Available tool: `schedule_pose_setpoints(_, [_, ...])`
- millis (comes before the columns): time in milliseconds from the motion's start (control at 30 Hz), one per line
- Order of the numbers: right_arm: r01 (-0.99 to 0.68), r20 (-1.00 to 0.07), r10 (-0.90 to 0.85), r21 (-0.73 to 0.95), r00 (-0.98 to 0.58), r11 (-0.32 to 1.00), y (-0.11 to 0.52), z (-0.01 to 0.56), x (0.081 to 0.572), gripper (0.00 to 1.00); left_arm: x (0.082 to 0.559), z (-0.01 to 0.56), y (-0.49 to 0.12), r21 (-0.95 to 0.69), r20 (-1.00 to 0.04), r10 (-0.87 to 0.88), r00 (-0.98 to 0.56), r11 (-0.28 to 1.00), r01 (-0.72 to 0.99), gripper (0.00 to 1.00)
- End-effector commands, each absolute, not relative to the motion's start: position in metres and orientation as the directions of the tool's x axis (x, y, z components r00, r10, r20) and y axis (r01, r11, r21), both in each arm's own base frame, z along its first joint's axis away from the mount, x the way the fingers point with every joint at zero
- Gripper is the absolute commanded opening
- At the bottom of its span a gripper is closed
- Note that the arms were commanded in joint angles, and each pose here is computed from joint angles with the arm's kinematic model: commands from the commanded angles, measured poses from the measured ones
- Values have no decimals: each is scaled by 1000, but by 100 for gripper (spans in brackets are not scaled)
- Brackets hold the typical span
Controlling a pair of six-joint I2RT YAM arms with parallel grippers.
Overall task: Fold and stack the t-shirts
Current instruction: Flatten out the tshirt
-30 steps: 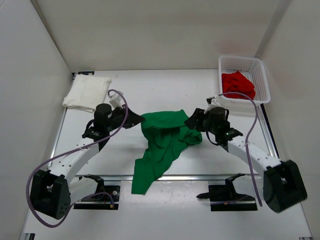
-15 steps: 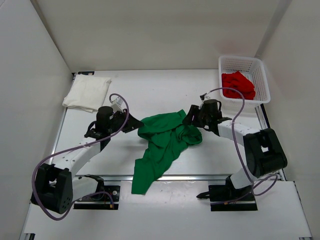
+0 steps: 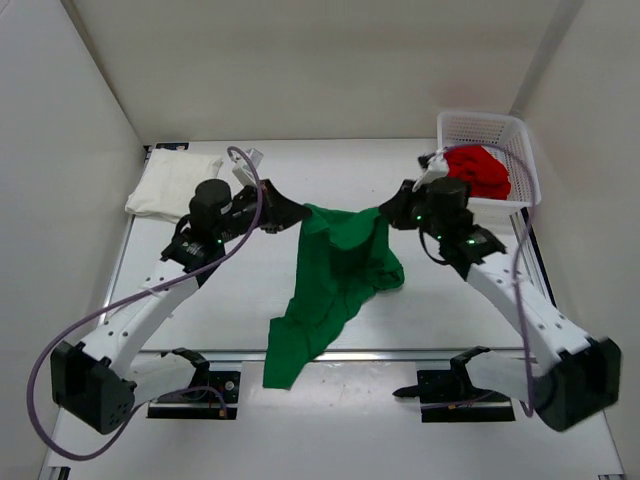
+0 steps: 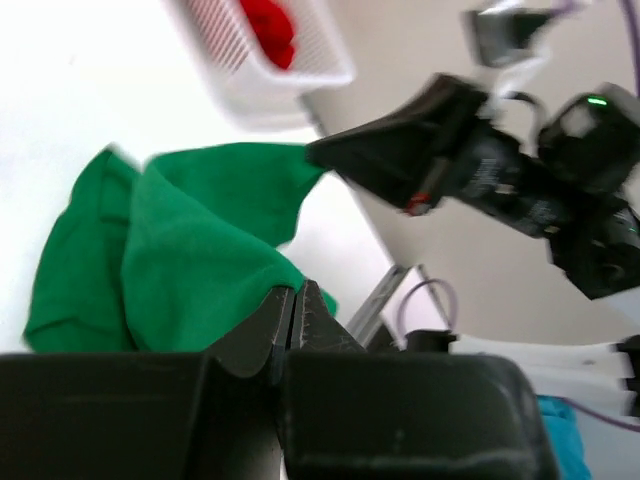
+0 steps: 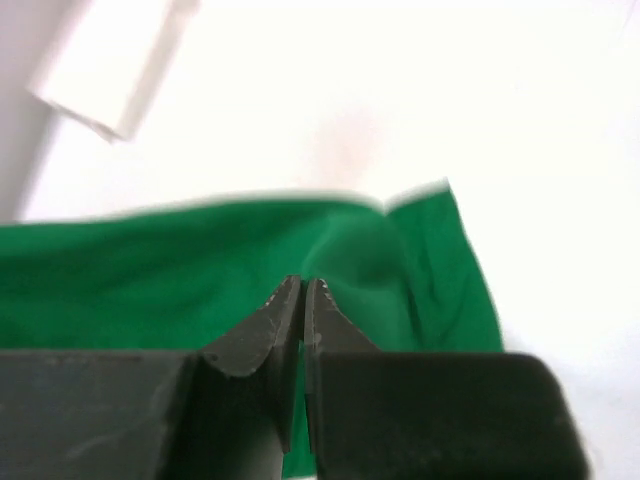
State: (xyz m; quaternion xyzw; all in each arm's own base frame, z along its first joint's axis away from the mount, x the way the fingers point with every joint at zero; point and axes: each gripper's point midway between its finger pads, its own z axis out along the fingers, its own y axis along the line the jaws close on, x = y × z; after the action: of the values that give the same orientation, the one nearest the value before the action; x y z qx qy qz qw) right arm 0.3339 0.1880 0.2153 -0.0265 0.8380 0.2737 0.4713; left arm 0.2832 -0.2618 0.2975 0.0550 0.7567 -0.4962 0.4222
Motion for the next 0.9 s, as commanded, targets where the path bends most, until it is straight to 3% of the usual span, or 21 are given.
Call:
schedule_pose_setpoints(0, [-353,-925,220,327,-310,877,166,339,312,0,262,380,-238,-667,-745,-430,-511,459,587,0])
schedule_pose_setpoints(233, [-475,-976,205,216,-76,853,169,496,247,0,218,499,-173,-582,-781,-551,-296,467,666,0])
schedule_pose_setpoints(267, [-473,-980,175,198,-91,858,177,494,250,1,208,520,-168,-545,-795,-556,-243,478,689,0])
schedule_pose_setpoints(333, [-512,-987,156,150,-31,846,180,537,243,0,202,530,-163,-539,-797,-563,-220,497,680,0])
schedule_pose_setpoints(533, [-559,-987,108,158,-122,814,203,528,348,0,220,493,-163,-590,-778,-567,-270,515,622,0])
schedule_pose_setpoints(867, [-503,-954,85,227,-289,834,247,387,553,0,307,386,-138,-666,-746,-581,-326,642,381,0])
